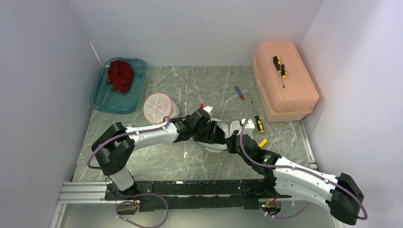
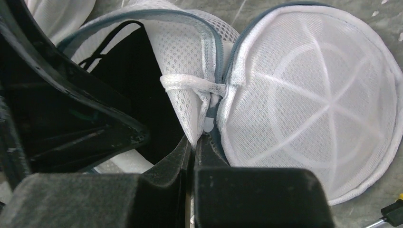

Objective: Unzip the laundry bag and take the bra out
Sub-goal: Pick up the bra from the laundry bag.

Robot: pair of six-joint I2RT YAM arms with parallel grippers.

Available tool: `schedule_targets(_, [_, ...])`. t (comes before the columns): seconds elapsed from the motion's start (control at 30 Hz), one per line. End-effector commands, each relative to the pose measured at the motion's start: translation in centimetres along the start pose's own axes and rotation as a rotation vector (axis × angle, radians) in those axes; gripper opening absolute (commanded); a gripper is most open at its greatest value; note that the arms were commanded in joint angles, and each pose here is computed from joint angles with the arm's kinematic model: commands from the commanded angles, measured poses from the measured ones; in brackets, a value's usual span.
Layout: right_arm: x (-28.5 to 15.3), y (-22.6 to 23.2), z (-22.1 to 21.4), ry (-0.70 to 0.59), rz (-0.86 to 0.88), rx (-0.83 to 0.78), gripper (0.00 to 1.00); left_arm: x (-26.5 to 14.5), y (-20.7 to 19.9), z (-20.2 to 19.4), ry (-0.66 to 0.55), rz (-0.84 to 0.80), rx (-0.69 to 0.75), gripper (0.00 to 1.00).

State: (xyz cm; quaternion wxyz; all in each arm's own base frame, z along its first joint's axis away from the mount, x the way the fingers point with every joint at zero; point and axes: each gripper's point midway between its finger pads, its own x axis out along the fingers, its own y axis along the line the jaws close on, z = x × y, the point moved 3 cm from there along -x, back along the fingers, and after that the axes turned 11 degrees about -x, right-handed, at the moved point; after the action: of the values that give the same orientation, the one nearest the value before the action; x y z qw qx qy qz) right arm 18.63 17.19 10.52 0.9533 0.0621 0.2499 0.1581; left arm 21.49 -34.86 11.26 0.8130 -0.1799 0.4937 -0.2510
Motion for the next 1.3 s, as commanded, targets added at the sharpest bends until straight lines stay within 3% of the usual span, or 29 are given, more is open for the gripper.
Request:
schedule_targets(0.0, [-0.4, 0.4, 0.6, -0.047, 0.033, 0.053, 0.0, 0.5, 1.8, -0.8, -0.023, 0.091, 0.061, 0.63])
schedule_targets(0.43, [-1.0, -1.2, -2.3, -0.017, 0.026, 0.085, 0.0, 0.1, 4.4, -2.1, -0.038, 0.162, 0.115, 0.68])
schedule_targets(0.63, [-0.8, -0.8, -2.9, 0.007, 0.044, 0.095, 0.0, -1.5, 2.1, -1.4, -0.083, 0.025, 0.078, 0.73])
schedule_targets(0.83, [-0.9, -0.4, -2.4, -0.009, 0.063, 0.092, 0.0, -5.6, -0.1, 1.3, -0.211, -0.041, 0.046, 0.79])
schedule_targets(1.07, [-0.8, 0.4, -1.9, -0.019, 0.102, 0.078, 0.0, -5.9, 0.6, 1.8, -0.211, 0.038, 0.048, 0.77])
schedule_targets(1.27, [-0.7, 0.4, -2.2, -0.009, 0.096, 0.085, 0.0, -5.6, 3.4, 2.2, -0.256, 0.211, -0.005, 0.77])
